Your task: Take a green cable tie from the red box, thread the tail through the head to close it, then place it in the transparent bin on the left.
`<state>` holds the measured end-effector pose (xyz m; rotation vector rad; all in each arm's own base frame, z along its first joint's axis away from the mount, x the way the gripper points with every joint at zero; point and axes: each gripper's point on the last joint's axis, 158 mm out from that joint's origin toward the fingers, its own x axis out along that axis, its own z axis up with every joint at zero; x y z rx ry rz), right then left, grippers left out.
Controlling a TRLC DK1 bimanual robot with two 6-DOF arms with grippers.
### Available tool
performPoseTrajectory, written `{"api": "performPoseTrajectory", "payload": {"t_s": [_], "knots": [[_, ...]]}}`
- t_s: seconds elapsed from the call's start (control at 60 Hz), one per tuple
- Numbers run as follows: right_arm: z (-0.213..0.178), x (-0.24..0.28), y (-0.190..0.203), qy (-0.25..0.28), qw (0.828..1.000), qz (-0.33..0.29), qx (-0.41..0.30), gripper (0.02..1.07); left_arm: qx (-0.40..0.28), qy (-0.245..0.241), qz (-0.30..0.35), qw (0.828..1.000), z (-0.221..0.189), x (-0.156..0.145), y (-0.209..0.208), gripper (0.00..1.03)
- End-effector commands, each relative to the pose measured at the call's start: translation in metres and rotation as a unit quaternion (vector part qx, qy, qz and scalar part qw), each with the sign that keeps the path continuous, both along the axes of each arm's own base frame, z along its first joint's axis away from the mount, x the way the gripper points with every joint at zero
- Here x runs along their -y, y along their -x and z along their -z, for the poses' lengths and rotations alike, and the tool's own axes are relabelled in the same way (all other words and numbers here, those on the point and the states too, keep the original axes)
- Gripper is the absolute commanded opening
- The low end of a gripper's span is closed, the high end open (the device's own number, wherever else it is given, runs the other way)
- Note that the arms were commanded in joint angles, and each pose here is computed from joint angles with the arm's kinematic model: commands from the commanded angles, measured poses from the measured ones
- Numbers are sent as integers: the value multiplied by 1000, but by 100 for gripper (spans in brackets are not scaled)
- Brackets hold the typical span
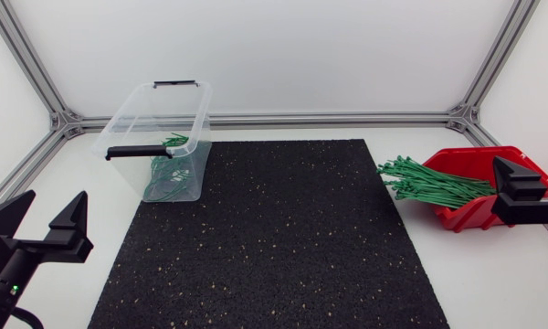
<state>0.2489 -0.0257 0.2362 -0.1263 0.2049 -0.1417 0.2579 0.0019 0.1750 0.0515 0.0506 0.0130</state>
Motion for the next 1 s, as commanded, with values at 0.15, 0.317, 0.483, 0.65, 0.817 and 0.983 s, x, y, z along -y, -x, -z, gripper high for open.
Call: {"api": "performPoseTrajectory", "payload": {"t_s": [0.15, 0.317, 0.483, 0.65, 0.817, 0.983], "knots": [[30, -7, -1, -16, 1000, -18, 13, 102, -23, 27, 12, 999, 44, 5, 3, 98], [45, -11, -2, -30, 999, -29, 30, 102, -23, 27, 12, 999, 44, 5, 3, 98], [62, -17, -3, -45, 997, -43, 48, 102, -23, 27, 12, 999, 44, 5, 3, 98], [79, -21, -5, -58, 995, -57, 65, 102, -23, 27, 12, 999, 44, 5, 3, 98], [87, -24, -5, -64, 993, -64, 74, 102, -23, 27, 12, 999, 44, 5, 3, 98], [87, -24, -5, -64, 993, -64, 74, 102, -23, 27, 12, 999, 44, 5, 3, 99]]}}
